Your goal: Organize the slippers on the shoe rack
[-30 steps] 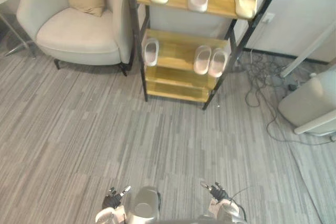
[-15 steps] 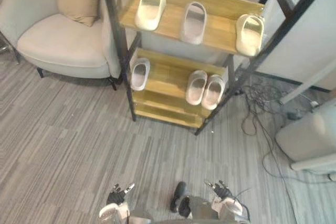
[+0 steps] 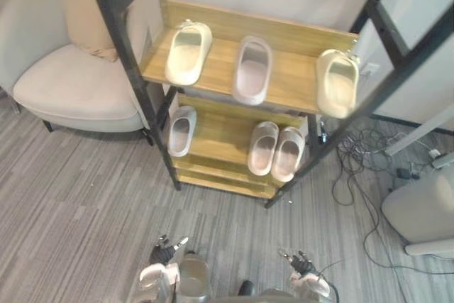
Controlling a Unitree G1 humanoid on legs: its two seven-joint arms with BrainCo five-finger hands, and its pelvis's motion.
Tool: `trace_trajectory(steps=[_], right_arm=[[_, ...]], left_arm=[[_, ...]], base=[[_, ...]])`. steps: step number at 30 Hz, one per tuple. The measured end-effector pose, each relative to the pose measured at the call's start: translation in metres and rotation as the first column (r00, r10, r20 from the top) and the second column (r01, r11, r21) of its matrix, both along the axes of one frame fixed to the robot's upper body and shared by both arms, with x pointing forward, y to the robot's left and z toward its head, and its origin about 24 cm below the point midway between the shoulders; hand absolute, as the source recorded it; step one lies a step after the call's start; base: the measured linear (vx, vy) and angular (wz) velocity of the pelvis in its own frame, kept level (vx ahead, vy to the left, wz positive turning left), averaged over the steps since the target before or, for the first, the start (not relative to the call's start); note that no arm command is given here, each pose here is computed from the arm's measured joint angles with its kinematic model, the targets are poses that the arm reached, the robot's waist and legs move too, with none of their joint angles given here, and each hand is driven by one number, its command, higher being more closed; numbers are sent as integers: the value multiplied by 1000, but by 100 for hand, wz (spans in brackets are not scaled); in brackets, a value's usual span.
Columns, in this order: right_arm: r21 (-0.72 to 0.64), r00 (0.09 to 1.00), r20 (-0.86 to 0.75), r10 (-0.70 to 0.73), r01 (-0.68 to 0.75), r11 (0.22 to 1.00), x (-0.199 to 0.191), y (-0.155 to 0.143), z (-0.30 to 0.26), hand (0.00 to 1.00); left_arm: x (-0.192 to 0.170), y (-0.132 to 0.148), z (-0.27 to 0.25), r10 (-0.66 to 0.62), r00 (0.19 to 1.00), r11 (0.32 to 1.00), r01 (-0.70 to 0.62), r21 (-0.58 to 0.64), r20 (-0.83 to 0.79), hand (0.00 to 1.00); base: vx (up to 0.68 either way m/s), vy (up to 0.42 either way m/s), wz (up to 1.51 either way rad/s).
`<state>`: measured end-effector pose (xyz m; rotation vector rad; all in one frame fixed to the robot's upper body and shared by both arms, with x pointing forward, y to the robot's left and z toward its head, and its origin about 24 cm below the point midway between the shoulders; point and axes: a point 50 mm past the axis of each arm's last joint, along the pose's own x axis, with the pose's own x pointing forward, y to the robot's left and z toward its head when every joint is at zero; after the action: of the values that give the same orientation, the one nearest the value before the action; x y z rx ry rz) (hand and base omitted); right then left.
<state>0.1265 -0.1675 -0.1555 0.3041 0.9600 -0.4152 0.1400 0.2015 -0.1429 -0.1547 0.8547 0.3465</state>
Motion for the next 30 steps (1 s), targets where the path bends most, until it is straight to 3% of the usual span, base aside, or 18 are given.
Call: trace_trajectory(steps=[8, 15, 30], right_arm=[[-17, 999, 30, 31, -31, 999, 3, 0, 3, 0], [-4, 999, -21, 39, -39, 999, -11, 2, -3, 0], [-49, 998, -59, 12, -15, 999, -22, -11, -5, 0]], left_arm=[[-5, 1, -3, 4, 1000, 1000, -4, -5, -31, 0], [-18, 2, -8, 53, 997, 998, -54, -17, -60, 0], [-27, -9, -14, -44, 992, 999, 40, -36, -120, 0]], base=[[26, 99, -16], [61, -105, 17], [40, -23, 0]])
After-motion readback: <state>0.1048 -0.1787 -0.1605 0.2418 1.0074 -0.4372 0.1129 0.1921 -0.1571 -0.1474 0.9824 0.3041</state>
